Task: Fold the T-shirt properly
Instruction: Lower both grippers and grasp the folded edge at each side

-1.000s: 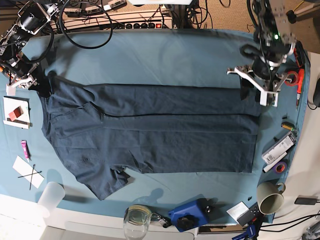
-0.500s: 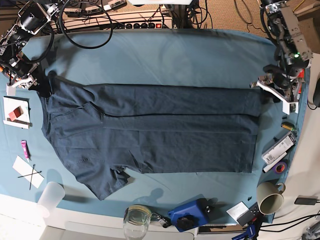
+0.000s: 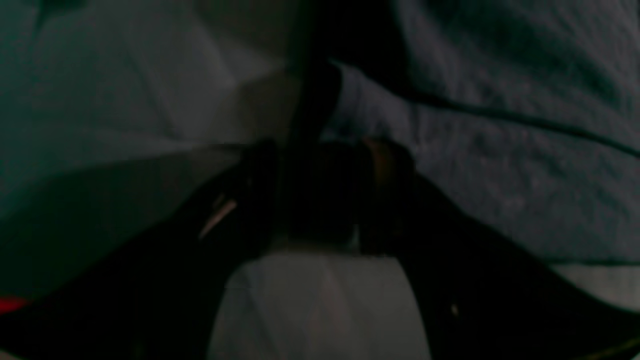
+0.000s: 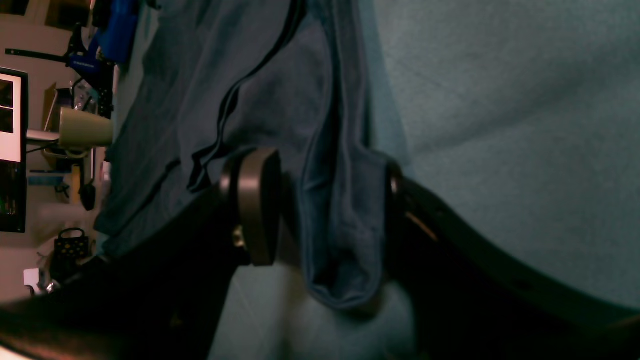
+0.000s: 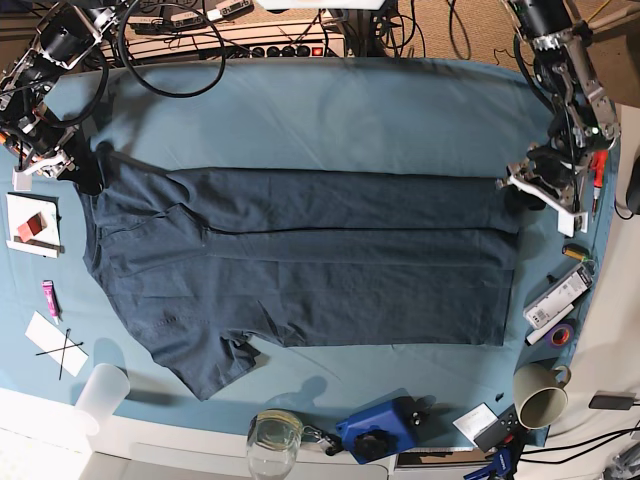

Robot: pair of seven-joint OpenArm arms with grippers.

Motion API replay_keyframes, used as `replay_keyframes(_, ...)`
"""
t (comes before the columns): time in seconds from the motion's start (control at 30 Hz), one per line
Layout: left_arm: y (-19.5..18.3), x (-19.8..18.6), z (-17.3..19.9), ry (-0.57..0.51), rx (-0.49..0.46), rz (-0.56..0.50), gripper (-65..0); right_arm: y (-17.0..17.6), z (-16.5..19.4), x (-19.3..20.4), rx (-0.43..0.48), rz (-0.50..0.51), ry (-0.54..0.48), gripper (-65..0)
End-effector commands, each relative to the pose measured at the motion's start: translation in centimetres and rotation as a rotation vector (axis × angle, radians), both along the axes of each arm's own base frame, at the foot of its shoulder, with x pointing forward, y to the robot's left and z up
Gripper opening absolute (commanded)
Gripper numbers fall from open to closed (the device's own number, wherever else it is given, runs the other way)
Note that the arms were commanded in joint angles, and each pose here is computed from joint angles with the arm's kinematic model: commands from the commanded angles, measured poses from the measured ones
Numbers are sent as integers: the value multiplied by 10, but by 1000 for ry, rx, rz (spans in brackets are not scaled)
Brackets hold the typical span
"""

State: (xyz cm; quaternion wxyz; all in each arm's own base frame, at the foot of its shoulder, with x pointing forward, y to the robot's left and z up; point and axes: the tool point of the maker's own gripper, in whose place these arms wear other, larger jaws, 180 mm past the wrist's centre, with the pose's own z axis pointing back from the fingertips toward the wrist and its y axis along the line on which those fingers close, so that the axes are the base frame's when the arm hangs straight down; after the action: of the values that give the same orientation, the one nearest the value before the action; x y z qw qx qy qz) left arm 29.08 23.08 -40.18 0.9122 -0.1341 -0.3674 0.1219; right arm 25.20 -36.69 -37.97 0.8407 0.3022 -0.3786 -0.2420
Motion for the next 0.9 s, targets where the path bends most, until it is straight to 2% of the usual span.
replay_keyframes(0.0,1,-4,-5,51,6,-17,-381,-6,4,-1,-29,16,17,-374)
replay_keyframes(0.23,-13,-11,-13,121,-73,-51,-381,-5,4,0,-29,20,18,-375)
replay_keyframes(0.37,-20,-21,-17,175,-103,-78,-389,9,-3,4,-33,77,43,-375)
replay_keyframes(0.43,-18,-19,-17,167,-93,-72,-420,17,-5,11,-42,100,38,-375)
replay_keyframes(0.57,-17,-18,-16,160,-90,-68,-535,28,-6,25,-56,121,9,-376)
replay_keyframes(0.6,-17,-18,-16,160,-90,-68,-566,31,-6,28,-58,134,11,-388)
replay_keyframes(0.7,-17,-18,-16,160,-90,-68,-642,33,-1,34,-57,148,4,-491)
replay_keyframes(0.87,-18,-20,-18,175,-93,-74,-650,34,3,39,-58,165,2,-650)
